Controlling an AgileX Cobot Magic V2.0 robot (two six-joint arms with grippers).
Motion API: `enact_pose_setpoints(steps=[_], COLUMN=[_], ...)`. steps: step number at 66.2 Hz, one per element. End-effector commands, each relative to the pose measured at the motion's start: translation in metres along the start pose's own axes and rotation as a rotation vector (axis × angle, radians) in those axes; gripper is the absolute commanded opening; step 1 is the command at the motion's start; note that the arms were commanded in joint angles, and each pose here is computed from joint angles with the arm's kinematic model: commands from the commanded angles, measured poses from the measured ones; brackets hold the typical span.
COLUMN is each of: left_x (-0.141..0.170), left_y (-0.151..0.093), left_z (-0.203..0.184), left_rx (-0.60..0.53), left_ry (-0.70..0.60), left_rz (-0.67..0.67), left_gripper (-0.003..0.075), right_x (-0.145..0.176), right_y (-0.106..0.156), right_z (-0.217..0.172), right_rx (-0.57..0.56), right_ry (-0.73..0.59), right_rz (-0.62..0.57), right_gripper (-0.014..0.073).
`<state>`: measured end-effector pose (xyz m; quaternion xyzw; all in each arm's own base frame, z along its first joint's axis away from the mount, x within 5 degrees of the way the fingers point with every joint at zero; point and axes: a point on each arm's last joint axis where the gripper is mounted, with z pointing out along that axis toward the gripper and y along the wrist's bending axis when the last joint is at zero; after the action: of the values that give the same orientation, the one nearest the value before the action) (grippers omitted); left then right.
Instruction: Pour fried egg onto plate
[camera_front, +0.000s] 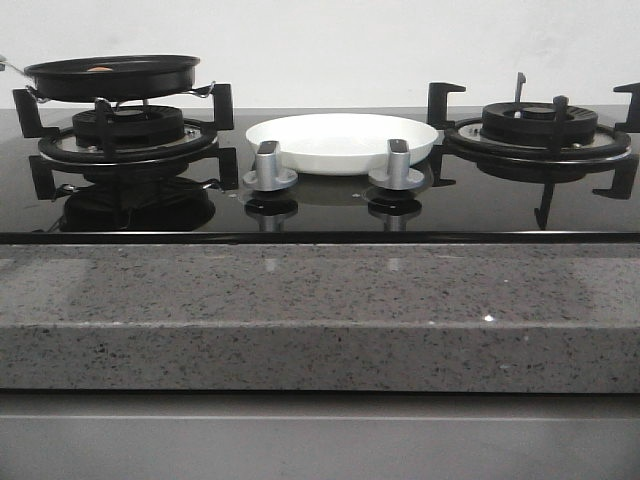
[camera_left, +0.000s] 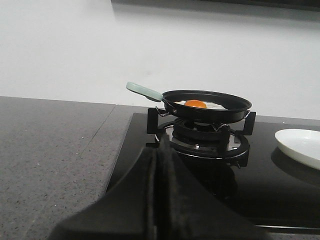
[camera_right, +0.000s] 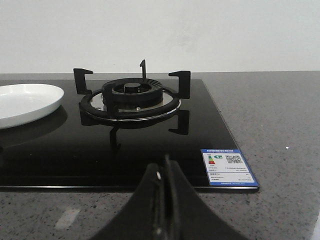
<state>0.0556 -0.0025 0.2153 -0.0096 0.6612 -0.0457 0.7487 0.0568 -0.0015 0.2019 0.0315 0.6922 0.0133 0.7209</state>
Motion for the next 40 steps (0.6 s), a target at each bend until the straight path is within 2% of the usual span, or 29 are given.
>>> enact_pose_setpoints(steps=[1,13,25,33,40], left_x=[-0.006,-0.007,-0.013,-0.023,-0.039], left_y=[0.000,0.000,0.000,0.000,-0.002], left_z=[-0.001,-0.001,-0.002,-0.003,-0.005], left_rx=[-0.001,-0.001,-0.001,0.001,0.005], left_ry=[-0.087,-0.091,-0.157,-0.206,-0.205], left_rz=[-0.004,-0.004,-0.004,-0.004,-0.004], left_gripper=[-0.0020,-0.0020,-0.0020,-0.0020,-0.0020], right_x=[-0.012,-0.012,-0.013,-0.015,-0.030], right_y=[0.000,0.000,0.000,0.001,0.002], right_z=[-0.002,-0.002,-0.003,-0.003,-0.006], right_rx=[-0.001,-0.001,-0.001,-0.003,-0.004], right_ry=[-0.113,-0.113,-0.125,-0.110,-0.088], right_rz=[-0.018,-0.018,-0.019,-0.019,-0.019], right_gripper=[-0.0067,-0.0067,-0.0067,-0.0067,-0.0067])
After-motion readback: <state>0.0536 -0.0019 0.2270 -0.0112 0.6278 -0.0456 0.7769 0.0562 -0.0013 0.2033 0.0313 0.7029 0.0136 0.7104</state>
